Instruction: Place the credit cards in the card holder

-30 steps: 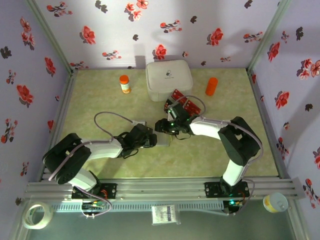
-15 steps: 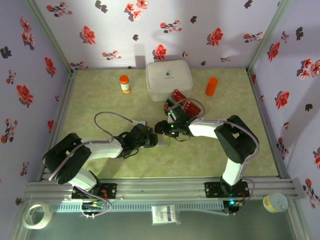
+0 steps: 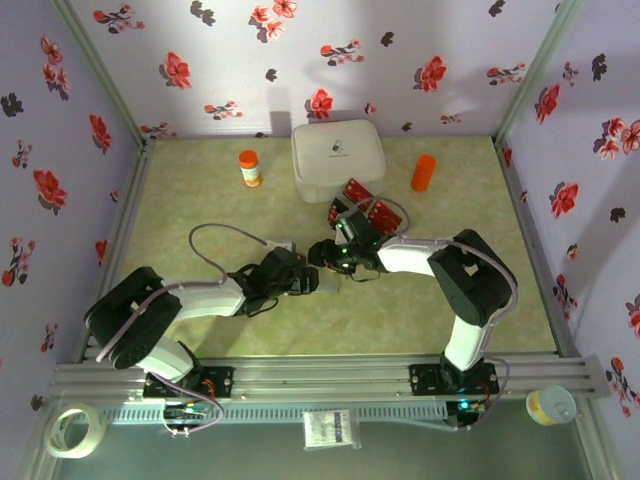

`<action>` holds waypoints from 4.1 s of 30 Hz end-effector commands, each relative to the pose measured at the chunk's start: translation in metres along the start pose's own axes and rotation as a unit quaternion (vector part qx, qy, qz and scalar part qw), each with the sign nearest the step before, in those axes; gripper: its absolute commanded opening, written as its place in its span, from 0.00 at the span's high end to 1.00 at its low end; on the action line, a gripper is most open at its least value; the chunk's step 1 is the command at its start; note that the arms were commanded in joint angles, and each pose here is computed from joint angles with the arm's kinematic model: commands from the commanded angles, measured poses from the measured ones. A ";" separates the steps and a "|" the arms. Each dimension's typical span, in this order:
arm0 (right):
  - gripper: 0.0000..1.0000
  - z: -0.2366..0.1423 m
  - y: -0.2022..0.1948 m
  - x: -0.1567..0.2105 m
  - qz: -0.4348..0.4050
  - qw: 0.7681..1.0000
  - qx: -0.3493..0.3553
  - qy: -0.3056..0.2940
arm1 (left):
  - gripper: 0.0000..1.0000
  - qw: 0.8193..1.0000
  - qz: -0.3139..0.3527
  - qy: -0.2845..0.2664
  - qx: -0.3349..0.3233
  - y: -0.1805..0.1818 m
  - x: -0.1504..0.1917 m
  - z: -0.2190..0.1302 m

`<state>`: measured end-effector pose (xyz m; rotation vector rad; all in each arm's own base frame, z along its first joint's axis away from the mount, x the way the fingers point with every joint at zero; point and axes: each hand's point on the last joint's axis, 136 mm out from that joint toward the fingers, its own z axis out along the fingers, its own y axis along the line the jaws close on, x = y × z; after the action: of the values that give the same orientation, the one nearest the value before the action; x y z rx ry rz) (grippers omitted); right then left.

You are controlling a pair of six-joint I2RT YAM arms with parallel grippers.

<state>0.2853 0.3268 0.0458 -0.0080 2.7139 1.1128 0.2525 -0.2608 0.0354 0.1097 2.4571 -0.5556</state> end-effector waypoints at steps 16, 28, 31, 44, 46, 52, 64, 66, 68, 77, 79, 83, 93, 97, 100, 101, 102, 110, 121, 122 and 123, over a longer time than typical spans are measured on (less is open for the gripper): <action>0.45 0.001 0.060 -0.001 0.017 0.997 -0.076 0.009 | 0.00 0.994 -0.034 -0.103 0.000 0.027 -0.043 -0.076; 0.45 0.044 0.062 0.002 0.026 0.997 -0.063 0.024 | 0.00 0.991 -0.072 -0.109 -0.024 0.064 -0.024 -0.084; 0.46 0.046 0.056 0.003 0.031 0.998 -0.059 0.023 | 0.00 0.991 -0.074 -0.104 -0.030 0.070 -0.018 -0.082; 0.46 0.049 0.044 0.003 0.068 0.996 -0.055 0.003 | 0.00 0.997 -0.044 -0.040 -0.055 0.071 -0.002 -0.050; 0.46 0.049 0.045 0.003 0.069 0.996 -0.058 0.003 | 0.00 0.997 -0.039 -0.037 -0.056 0.070 -0.003 -0.046; 0.46 0.049 0.046 0.004 0.073 0.996 -0.060 0.004 | 0.00 0.997 -0.030 -0.036 -0.053 0.064 -0.009 -0.041; 0.46 0.041 0.062 -0.002 0.072 0.994 -0.081 -0.003 | 0.01 0.992 -0.011 0.022 -0.121 0.084 0.008 -0.030; 0.46 0.036 0.069 -0.006 0.067 0.994 -0.084 -0.006 | 0.01 0.991 -0.008 0.030 -0.132 0.087 0.012 -0.030; 0.46 0.028 0.075 -0.013 0.061 0.994 -0.086 -0.013 | 0.01 0.989 -0.007 0.038 -0.140 0.091 0.015 -0.029; 0.46 -0.036 0.069 -0.057 0.002 0.998 -0.031 -0.062 | 0.02 0.985 -0.005 0.055 -0.163 0.099 0.023 -0.027; 0.46 -0.049 0.058 -0.064 -0.025 0.998 0.010 -0.064 | 0.02 0.985 -0.005 0.055 -0.165 0.100 0.023 -0.028; 0.46 -0.073 0.031 -0.077 -0.106 0.985 0.129 -0.053 | 0.02 0.984 -0.006 0.055 -0.169 0.102 0.024 -0.028; 0.53 -0.081 -0.002 -0.094 -0.228 0.931 0.284 0.026 | 0.02 0.983 -0.009 0.055 -0.175 0.106 0.028 -0.029; 0.62 -0.075 -0.013 -0.100 -0.249 0.912 0.323 0.041 | 0.02 0.983 -0.010 0.055 -0.175 0.107 0.029 -0.029; 0.64 -0.071 -0.020 -0.105 -0.255 0.902 0.344 0.047 | 0.02 0.983 -0.011 0.055 -0.175 0.107 0.029 -0.029; 0.64 -0.069 -0.021 -0.107 -0.258 0.900 0.349 0.047 | 0.02 0.983 -0.011 0.054 -0.174 0.107 0.029 -0.029; 0.64 -0.068 -0.022 -0.108 -0.259 0.898 0.353 0.048 | 0.02 0.983 -0.012 0.055 -0.174 0.107 0.029 -0.029; 0.65 -0.055 -0.031 -0.120 -0.265 0.886 0.377 0.052 | 0.02 0.983 -0.012 0.054 -0.173 0.106 0.029 -0.028; 0.63 -0.055 -0.031 -0.128 -0.269 0.880 0.387 0.049 | 0.02 0.984 -0.014 0.054 -0.172 0.107 0.030 -0.028; 0.63 -0.054 -0.031 -0.127 -0.269 0.881 0.385 0.052 | 0.02 0.984 -0.014 0.053 -0.171 0.107 0.030 -0.028; 0.64 -0.053 -0.031 -0.126 -0.269 0.882 0.382 0.054 | 0.02 0.984 -0.014 0.053 -0.171 0.107 0.030 -0.027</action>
<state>0.4029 0.2570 0.0847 -0.6297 2.7603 -0.1301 0.2504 -0.1804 0.0252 -0.0190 2.5482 -0.2787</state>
